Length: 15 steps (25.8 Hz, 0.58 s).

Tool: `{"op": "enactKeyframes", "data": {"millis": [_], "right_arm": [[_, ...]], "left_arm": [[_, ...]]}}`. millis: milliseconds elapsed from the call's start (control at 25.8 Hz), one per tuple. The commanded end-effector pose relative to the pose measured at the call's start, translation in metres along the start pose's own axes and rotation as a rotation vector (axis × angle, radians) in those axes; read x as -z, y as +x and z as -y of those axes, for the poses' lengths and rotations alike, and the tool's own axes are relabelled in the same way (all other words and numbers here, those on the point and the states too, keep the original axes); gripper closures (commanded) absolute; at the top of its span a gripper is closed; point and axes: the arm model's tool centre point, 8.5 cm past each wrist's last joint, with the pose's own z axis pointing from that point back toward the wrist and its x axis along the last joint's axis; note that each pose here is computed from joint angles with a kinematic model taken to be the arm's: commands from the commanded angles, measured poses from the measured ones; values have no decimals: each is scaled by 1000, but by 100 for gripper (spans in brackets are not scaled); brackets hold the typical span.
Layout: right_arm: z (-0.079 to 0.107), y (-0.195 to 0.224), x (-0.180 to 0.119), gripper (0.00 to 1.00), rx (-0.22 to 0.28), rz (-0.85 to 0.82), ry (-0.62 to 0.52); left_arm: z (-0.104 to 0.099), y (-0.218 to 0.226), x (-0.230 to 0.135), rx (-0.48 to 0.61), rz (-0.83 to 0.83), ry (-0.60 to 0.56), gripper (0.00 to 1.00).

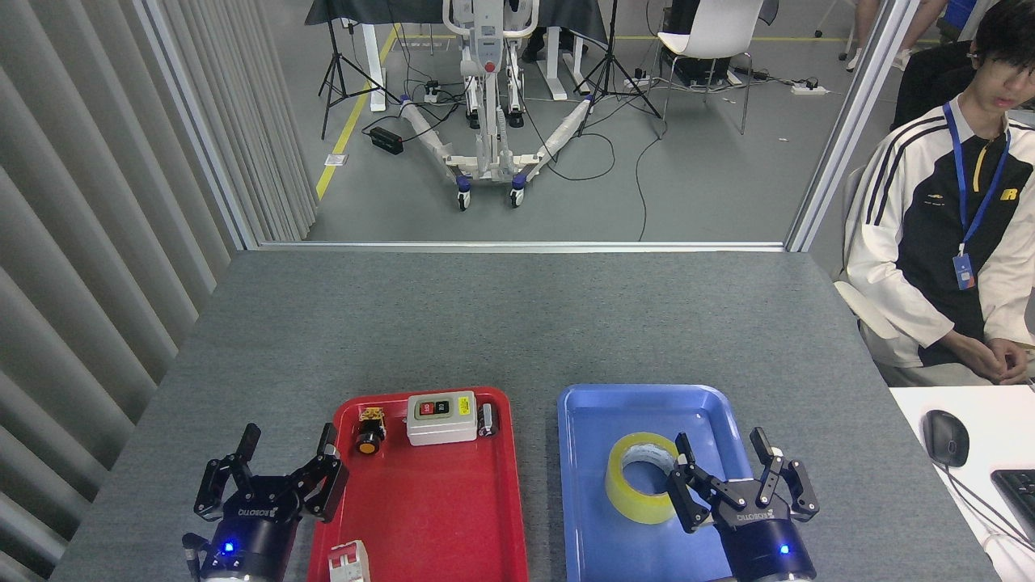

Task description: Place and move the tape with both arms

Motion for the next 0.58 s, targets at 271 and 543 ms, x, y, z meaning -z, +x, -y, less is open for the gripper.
{"op": "enactKeyframes", "data": {"millis": [271,543], "right_arm": [[-2,-8,-2,0,-17,-84,2],[-1,-13,-3,0,-33,-98,-2]], "left_arm": [[-2,2,4,-2,1,8,0],[0,1,3,-2,-1,1,0]]}}
